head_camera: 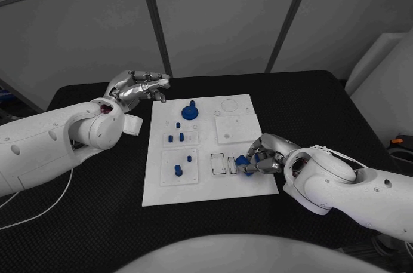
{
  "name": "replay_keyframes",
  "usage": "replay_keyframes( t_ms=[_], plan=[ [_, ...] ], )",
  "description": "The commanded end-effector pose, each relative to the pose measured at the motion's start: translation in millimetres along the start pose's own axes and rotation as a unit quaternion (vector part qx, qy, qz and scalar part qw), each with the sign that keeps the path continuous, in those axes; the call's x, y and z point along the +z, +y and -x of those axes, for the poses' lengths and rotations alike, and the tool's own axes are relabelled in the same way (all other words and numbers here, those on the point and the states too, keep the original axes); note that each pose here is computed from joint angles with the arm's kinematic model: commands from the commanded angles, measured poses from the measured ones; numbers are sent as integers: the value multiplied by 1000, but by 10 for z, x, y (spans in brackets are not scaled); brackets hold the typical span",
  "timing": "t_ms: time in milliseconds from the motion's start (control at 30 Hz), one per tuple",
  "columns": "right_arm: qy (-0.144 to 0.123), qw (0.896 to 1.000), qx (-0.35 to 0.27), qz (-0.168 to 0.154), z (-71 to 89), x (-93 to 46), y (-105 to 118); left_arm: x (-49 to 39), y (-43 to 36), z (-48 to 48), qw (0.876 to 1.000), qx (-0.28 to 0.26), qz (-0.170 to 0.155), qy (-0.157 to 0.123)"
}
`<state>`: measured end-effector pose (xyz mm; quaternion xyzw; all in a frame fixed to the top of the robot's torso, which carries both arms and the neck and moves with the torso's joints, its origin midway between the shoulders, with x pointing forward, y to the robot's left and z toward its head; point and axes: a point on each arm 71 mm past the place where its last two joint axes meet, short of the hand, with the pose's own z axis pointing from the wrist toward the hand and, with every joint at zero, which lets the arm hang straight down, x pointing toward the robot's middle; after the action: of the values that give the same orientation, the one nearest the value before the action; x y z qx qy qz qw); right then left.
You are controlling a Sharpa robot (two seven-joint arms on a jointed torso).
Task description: Assemble the parts on the task board
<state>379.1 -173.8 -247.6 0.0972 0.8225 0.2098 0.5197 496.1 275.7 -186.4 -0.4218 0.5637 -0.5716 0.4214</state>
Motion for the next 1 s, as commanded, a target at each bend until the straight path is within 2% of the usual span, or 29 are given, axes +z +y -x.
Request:
replay_keyframes(
  t_ms=[33, 267, 567, 700, 900, 1000],
  plan=[
    [-11, 999, 33, -6, 18, -15, 7, 3, -9, -13, 1000, -3, 0, 6],
    [-35, 999, 36, 9, 56, -50, 50, 8, -7, -19, 1000, -3, 0, 7],
    [-43, 998, 37, 25, 63, -86, 131, 13, -5, -23, 1000, -4, 0, 7],
    [-28, 998, 39, 30, 17, -58, 198, 13, -5, -26, 1000, -4, 0, 8],
    [13, 999, 33, 29, -84, 16, 270, 13, -7, -38, 1000, -5, 0, 10],
    [19, 999, 35, 32, -109, 37, 307, 10, -8, -34, 1000, -4, 0, 9]
  ],
)
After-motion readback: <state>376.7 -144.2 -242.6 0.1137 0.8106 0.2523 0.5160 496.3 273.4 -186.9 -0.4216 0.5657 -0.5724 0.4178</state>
